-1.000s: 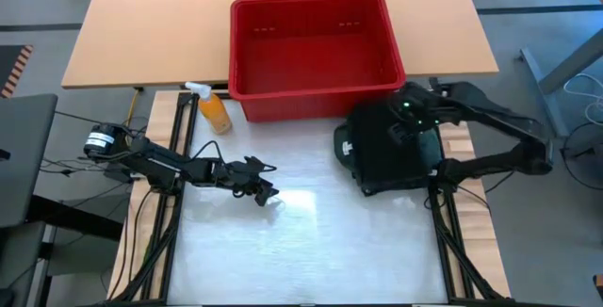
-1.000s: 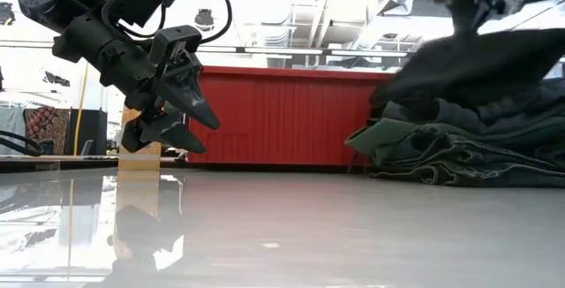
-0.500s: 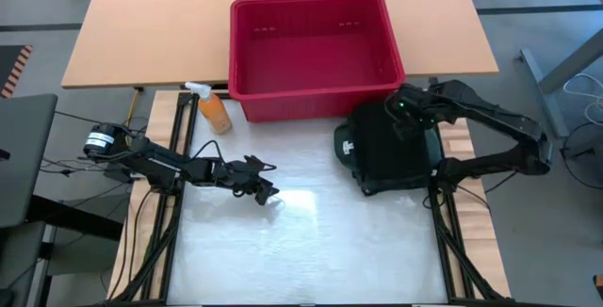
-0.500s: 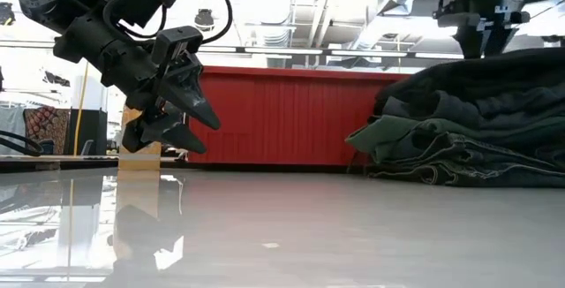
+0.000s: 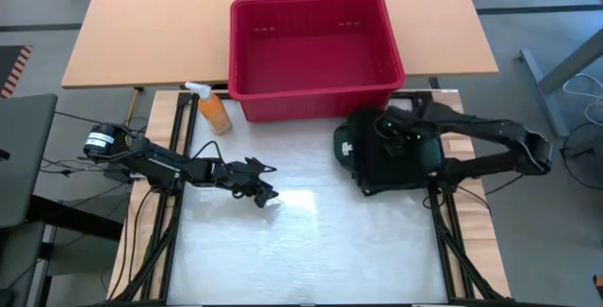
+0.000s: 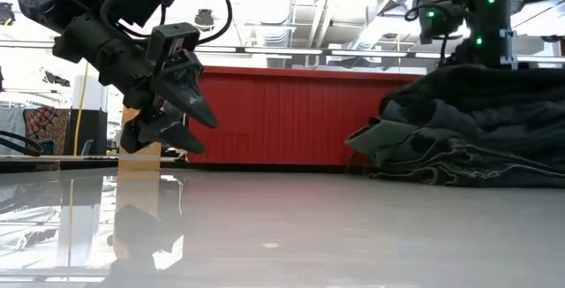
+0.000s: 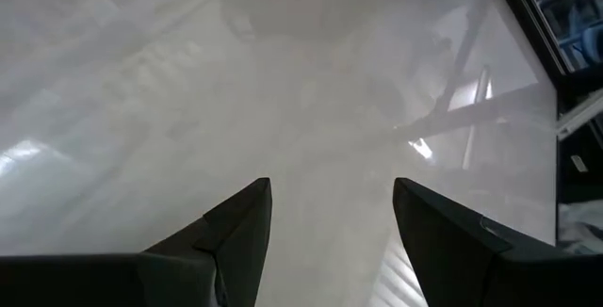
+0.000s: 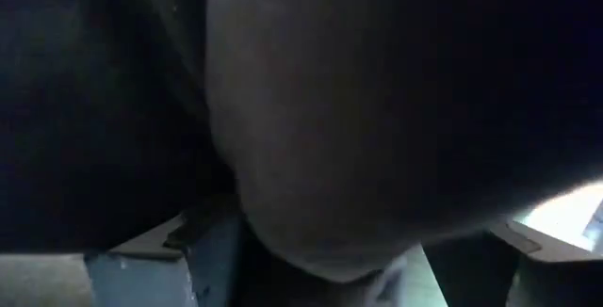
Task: Fold Laundry from Bin
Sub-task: Stack the black shirt on top of the dark blue shorts, then put the clothes into the red bin
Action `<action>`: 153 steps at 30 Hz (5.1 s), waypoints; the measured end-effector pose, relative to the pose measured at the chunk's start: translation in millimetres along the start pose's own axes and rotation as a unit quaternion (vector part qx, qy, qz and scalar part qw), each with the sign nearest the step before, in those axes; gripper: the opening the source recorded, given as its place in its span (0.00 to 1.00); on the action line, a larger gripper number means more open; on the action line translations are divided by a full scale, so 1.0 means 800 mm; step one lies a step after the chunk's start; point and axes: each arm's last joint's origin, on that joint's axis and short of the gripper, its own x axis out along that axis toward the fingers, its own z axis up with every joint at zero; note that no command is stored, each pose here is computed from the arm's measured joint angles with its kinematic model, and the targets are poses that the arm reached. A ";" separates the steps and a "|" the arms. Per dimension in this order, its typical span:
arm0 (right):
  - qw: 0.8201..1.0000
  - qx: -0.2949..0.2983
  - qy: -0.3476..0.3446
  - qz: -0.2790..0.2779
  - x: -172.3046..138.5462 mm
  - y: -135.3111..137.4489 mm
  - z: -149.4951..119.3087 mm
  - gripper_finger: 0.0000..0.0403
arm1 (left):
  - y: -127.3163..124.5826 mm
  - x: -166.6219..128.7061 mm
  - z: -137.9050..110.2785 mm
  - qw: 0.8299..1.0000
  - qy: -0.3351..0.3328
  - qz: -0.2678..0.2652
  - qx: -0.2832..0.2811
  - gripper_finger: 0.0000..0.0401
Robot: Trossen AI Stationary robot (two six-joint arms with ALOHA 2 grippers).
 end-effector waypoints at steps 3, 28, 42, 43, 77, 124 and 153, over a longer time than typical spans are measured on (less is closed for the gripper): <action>0.999 0.009 0.009 0.042 0.017 0.009 -0.007 0.77 | 0.000 0.000 -0.001 1.000 0.008 -0.005 -0.005 0.53; 0.943 -0.043 -0.055 0.326 -0.017 0.237 0.024 0.72 | -0.032 -0.065 -0.003 0.999 -0.028 -0.025 0.026 0.53; 0.968 -0.059 -0.114 0.217 -0.157 0.169 0.021 0.72 | -0.037 -0.116 -0.016 0.996 -0.085 0.010 0.013 0.53; 0.970 -0.045 -0.123 0.203 -0.157 0.159 0.011 0.72 | -0.038 -0.117 -0.020 0.996 -0.088 0.016 0.002 0.53; 0.901 0.133 -0.162 0.380 0.015 0.110 -0.083 0.72 | -0.002 -0.030 -0.139 0.946 -0.185 -0.066 -0.258 0.53; 0.786 0.137 -0.137 0.587 0.058 0.232 -0.094 0.20 | -0.024 0.023 -0.030 0.971 -0.189 -0.081 -0.123 0.17; 0.627 0.115 -0.309 0.706 -0.105 0.200 -0.040 0.20 | -0.094 -0.030 0.078 0.926 -0.294 -0.228 -0.065 0.17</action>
